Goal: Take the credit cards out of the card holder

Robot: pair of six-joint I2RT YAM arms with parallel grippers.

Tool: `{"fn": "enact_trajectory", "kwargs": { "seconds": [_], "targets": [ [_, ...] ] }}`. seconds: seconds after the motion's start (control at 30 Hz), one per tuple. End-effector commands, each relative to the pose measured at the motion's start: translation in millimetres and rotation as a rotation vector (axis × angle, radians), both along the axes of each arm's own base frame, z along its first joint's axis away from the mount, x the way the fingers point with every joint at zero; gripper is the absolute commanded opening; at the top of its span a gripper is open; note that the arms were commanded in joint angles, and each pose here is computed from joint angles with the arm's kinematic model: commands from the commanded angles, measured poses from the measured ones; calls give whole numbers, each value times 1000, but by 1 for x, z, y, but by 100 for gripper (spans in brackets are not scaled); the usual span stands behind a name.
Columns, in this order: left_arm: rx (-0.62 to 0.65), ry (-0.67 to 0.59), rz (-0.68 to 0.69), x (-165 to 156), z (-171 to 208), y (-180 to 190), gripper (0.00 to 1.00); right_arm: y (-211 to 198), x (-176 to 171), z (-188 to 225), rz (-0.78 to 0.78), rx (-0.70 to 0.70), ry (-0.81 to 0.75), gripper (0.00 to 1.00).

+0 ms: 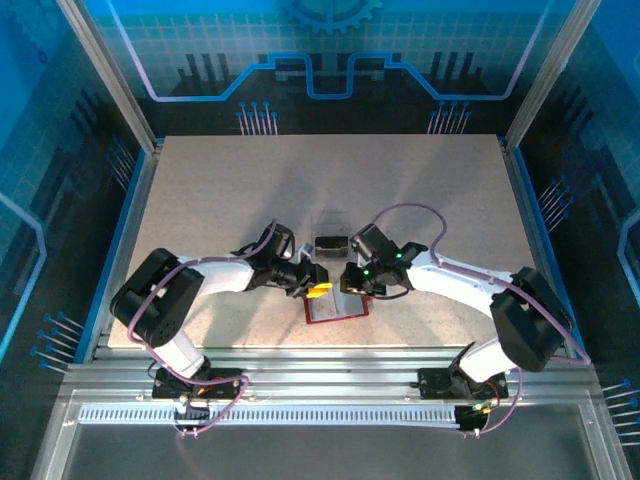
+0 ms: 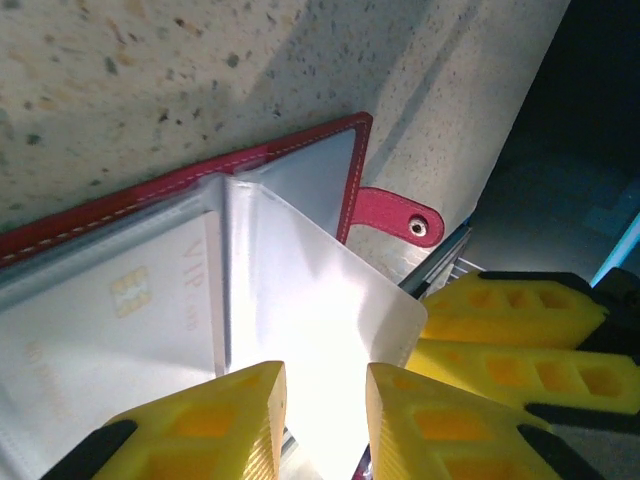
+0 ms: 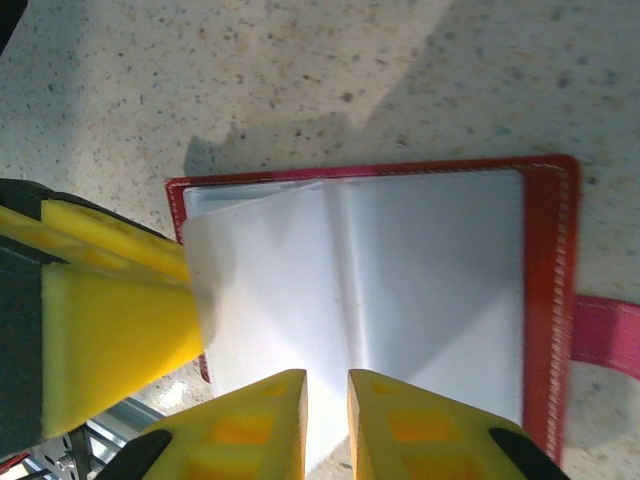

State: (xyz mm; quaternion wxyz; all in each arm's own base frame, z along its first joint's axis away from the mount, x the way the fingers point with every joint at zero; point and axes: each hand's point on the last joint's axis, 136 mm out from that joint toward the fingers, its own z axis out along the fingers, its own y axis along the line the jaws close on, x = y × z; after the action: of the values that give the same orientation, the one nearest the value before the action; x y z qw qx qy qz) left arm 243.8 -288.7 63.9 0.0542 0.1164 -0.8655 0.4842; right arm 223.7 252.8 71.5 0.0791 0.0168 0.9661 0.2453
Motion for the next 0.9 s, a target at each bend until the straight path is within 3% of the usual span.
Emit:
{"fn": "enact_trajectory", "kwargs": {
  "seconds": [0.0, 0.47, 0.87],
  "targets": [
    [-48, 10, -20, 2, 9, -13, 27, -25, -5, -3, -30, -54, 14, 18],
    [-59, 23, -71, 3, 4, -47, 29, -82, -3, -15, -90, -147, 35, 24],
    [5, 53, -122, -13, -12, -63, 30, -83, 7, -19, -74, -135, 40, 27]
  ]
}}
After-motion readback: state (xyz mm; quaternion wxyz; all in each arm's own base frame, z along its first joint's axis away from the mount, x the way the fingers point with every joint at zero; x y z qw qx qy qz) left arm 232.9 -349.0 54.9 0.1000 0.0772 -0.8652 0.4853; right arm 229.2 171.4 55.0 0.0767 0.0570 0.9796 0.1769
